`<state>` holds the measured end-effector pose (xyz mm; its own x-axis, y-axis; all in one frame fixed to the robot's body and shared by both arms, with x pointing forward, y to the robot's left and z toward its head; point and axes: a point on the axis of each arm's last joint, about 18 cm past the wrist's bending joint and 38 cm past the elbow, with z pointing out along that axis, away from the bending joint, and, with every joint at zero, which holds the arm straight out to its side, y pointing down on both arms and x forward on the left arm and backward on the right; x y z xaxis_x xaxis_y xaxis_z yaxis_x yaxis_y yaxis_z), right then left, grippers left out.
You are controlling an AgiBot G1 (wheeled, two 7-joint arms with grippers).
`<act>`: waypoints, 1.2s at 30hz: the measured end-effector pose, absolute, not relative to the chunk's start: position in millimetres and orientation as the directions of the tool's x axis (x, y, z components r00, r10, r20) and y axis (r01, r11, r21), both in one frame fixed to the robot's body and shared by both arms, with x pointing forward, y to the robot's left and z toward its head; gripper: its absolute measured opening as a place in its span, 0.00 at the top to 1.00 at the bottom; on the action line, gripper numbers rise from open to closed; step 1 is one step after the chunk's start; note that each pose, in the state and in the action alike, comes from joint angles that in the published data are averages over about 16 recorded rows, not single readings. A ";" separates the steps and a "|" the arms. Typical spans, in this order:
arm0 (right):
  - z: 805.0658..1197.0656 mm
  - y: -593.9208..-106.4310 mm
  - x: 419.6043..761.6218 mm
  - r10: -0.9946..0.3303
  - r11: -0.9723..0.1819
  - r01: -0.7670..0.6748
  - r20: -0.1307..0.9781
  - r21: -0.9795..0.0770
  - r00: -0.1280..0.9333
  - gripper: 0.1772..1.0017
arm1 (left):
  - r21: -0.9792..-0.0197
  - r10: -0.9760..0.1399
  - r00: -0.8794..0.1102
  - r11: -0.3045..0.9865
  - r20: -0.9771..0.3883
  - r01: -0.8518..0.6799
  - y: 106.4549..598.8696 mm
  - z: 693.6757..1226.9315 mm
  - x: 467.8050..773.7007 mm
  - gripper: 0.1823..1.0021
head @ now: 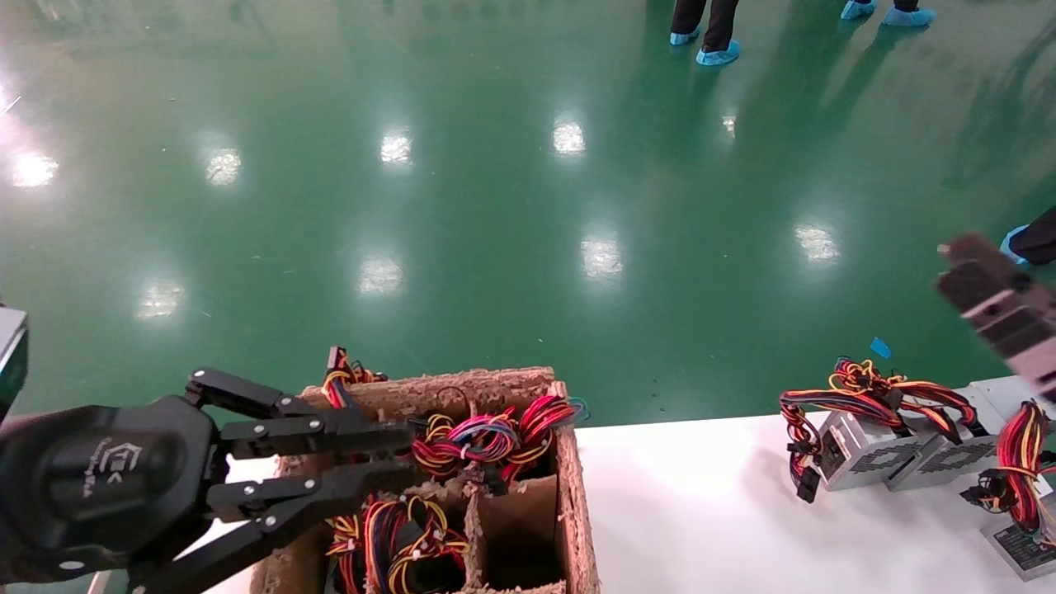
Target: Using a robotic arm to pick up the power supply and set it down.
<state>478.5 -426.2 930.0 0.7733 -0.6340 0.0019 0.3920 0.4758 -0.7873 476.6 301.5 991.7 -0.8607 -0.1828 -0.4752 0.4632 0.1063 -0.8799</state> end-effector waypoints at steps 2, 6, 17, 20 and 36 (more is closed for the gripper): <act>936.0 -415.1 478.4 -0.603 0.459 0.387 0.040 -0.800 0.797 0.00 | -0.880 -0.183 -0.861 0.106 -0.475 0.463 301.5 991.7 476.6 0.89; 946.9 -393.7 477.7 -0.539 0.416 0.382 0.115 -0.825 0.835 0.00 | -0.880 -0.183 -0.861 0.106 -0.475 0.463 301.5 991.7 476.6 0.82; 969.5 -344.1 474.0 -0.363 0.242 0.397 0.297 -0.885 0.883 0.00 | -0.880 -0.183 -0.861 0.106 -0.475 0.463 301.5 991.7 476.6 0.54; 974.2 -333.4 473.3 -0.319 0.182 0.408 0.339 -0.895 0.885 0.00 | -0.880 -0.183 -0.861 0.106 -0.475 0.463 301.5 991.7 476.6 0.47; 992.1 -301.8 475.5 -0.175 -0.121 0.470 0.485 -0.874 0.857 0.00 | -0.880 -0.183 -0.861 0.106 -0.475 0.463 301.6 991.7 476.7 0.09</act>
<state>475.5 -301.8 992.1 0.8570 -0.1752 0.4847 0.4699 -0.1208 -0.8744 476.7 301.6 991.7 -0.8607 -0.1831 -0.4750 0.4631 0.1060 -0.8800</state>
